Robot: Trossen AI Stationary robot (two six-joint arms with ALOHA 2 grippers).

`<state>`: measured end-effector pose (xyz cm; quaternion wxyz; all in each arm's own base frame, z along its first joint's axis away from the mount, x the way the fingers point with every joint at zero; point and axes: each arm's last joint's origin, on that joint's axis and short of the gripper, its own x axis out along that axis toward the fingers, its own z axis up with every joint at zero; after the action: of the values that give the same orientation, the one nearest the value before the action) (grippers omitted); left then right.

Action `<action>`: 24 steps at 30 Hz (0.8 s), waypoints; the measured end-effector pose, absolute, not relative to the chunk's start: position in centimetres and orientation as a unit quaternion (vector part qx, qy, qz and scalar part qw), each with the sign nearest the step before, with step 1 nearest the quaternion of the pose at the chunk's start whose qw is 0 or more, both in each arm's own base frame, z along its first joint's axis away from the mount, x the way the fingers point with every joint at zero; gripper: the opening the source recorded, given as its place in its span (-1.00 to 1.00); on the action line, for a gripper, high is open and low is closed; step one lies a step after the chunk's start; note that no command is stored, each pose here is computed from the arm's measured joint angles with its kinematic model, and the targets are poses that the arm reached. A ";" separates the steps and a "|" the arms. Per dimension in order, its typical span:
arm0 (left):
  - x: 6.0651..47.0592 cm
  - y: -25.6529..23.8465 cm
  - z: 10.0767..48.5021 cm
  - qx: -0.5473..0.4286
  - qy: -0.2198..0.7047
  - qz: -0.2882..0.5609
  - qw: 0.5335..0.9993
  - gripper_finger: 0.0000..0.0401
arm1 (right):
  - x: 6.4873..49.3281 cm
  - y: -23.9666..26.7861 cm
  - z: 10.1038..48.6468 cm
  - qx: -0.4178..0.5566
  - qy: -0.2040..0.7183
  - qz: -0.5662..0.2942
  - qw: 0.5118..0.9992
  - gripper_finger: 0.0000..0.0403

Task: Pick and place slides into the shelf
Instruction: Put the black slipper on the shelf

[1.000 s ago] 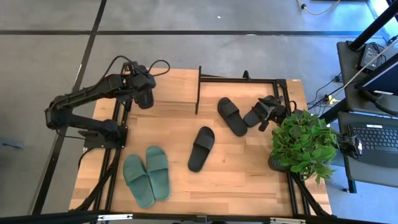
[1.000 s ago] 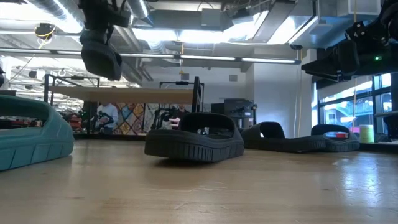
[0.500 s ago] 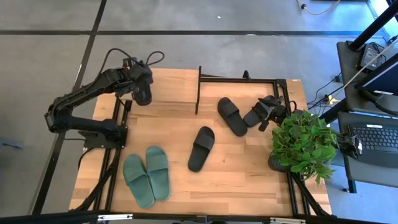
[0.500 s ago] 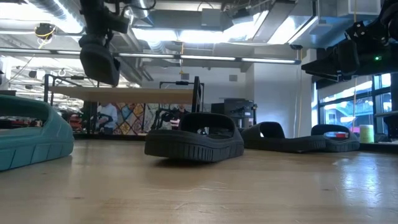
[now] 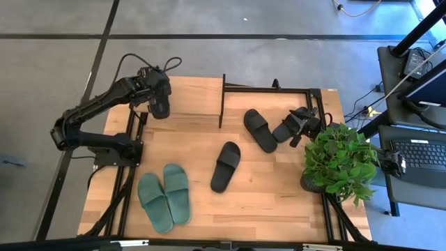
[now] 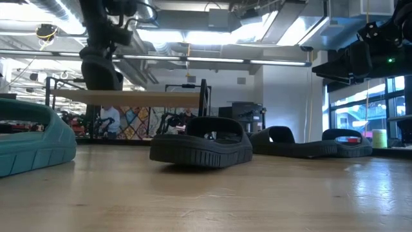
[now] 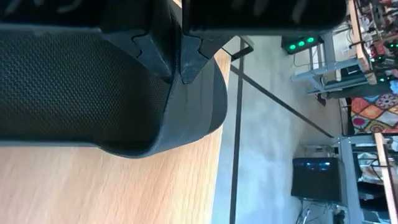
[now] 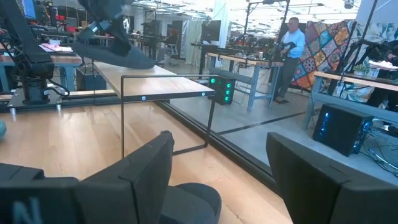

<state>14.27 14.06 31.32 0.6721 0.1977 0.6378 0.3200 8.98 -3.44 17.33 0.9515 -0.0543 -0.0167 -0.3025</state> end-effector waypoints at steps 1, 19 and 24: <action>14.2 14.1 31.2 0.197 0.641 0.318 0.670 -0.99 | 9.0 -3.4 17.3 -0.054 -0.017 -0.302 0.951 0.28; 13.9 14.5 30.1 0.210 0.658 0.303 0.656 -0.80 | 9.0 -3.4 17.3 -0.053 -0.017 -0.302 0.952 0.28; 13.9 14.5 30.1 0.210 0.657 0.304 0.657 -0.77 | 9.0 -3.4 17.3 -0.053 -0.017 -0.302 0.952 0.28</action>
<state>13.92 14.51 30.13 0.6568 0.2096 0.6575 0.3039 8.98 -3.43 17.32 0.9516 -0.0527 -0.0167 -0.3023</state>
